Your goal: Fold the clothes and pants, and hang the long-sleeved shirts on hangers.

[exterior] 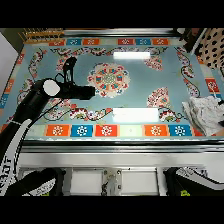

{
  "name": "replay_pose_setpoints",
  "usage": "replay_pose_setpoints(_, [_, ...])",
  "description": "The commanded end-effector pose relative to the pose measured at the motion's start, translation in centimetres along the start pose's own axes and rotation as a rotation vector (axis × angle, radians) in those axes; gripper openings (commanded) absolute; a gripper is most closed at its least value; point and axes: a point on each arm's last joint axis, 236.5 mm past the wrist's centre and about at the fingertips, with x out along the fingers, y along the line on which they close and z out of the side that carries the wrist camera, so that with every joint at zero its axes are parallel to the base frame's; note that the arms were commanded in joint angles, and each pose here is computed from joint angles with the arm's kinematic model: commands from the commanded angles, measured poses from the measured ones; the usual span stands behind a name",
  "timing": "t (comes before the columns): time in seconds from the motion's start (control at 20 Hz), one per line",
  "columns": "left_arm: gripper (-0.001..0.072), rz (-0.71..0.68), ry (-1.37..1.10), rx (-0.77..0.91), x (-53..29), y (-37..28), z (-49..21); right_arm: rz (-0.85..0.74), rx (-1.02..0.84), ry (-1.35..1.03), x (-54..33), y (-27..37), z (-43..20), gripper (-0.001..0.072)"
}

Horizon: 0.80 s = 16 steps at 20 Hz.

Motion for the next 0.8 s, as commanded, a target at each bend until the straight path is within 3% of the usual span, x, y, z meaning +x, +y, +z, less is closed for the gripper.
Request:
replay_pose_setpoints(0.0, [0.0008,0.0,0.005,0.002,0.0,0.0,-0.1,-0.121,0.014,0.044,-1.1,-3.6,-4.2,0.0029])
replay_pose_setpoints(0.15, [0.0008,0.001,0.006,0.001,0.0,0.0,-0.1,-0.16,-0.015,0.089,-1.8,-4.6,-6.9,0.0052])
replay_pose_setpoints(0.2, [0.0008,0.001,0.006,0.001,0.0,0.0,-0.2,-0.164,-0.017,0.11,-2.0,-4.7,-7.6,0.0205])
replay_pose_setpoints(0.25, [0.0008,0.001,0.006,0.002,0.0,0.0,-0.2,-0.164,-0.017,0.129,-2.1,-4.7,-8.0,0.0455])
replay_pose_setpoints(0.3, [0.0008,0.001,0.006,0.002,0.0,0.0,-0.1,-0.172,-0.029,0.144,-2.4,-4.8,-8.3,0.0644])
replay_pose_setpoints(0.45, [0.0008,0.0,0.006,0.001,0.0,0.0,-0.2,-0.325,-0.155,0.12,-6.1,-7.2,-6.0,0.0665])
replay_pose_setpoints(0.55, [0.0008,0.001,0.005,0.002,0.0,0.0,-0.1,-0.363,-0.21,-0.04,-9.9,-6.3,-1.8,0.0665])
replay_pose_setpoints(0.65, [0.0008,0.001,0.006,0.002,0.0,0.0,-0.1,-0.251,-0.275,-0.244,-13.0,-1.3,1.6,0.0665])
replay_pose_setpoints(0.75, [0.0008,0.001,0.006,0.002,0.0,0.0,-0.1,-0.045,-0.383,-0.332,-14.2,6.2,1.1,0.0665])
